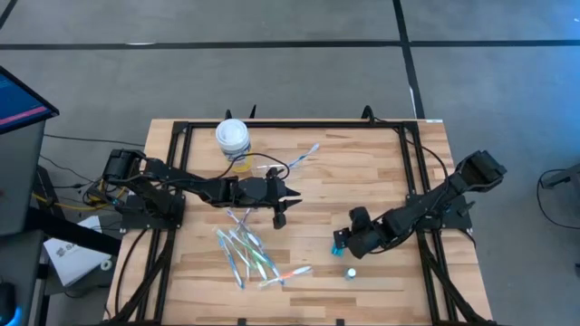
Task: Pick & Place toothbrushing station
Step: Put the blue mouthwash into the transparent organizer
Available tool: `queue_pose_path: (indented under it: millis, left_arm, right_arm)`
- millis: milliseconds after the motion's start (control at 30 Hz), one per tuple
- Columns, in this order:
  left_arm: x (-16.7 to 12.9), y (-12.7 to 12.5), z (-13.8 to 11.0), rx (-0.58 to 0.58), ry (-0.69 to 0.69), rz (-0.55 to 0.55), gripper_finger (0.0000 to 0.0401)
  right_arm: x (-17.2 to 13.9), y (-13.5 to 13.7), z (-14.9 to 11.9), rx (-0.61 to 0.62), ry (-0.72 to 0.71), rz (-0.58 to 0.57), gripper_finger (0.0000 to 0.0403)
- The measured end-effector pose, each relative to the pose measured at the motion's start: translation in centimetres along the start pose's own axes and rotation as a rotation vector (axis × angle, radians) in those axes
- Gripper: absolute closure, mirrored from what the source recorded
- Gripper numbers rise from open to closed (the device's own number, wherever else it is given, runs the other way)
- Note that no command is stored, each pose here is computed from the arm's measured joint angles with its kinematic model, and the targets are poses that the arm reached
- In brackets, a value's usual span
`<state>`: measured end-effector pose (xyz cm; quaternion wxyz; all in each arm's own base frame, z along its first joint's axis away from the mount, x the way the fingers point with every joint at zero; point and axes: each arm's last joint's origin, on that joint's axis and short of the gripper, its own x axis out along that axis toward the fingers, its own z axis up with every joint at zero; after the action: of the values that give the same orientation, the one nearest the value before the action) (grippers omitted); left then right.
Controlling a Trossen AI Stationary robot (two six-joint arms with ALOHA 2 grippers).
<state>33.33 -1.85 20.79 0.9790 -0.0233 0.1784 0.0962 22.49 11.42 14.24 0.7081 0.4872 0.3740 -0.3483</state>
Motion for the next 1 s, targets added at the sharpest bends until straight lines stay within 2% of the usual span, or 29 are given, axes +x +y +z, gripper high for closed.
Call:
queue_pose_path:
  millis: [600, 1000]
  left_arm:
    - [0.0, 0.0, 0.0, 0.000, 0.000, 0.000, 0.0315]
    - [0.0, 0.0, 0.0, 0.000, 0.000, 0.000, 0.0315]
  right_arm:
    - [0.5, 0.0, 1.2, 0.018, 0.010, -0.030, 0.0255]
    - [3.1, 0.6, 1.6, -0.008, 0.064, -0.030, 0.0260]
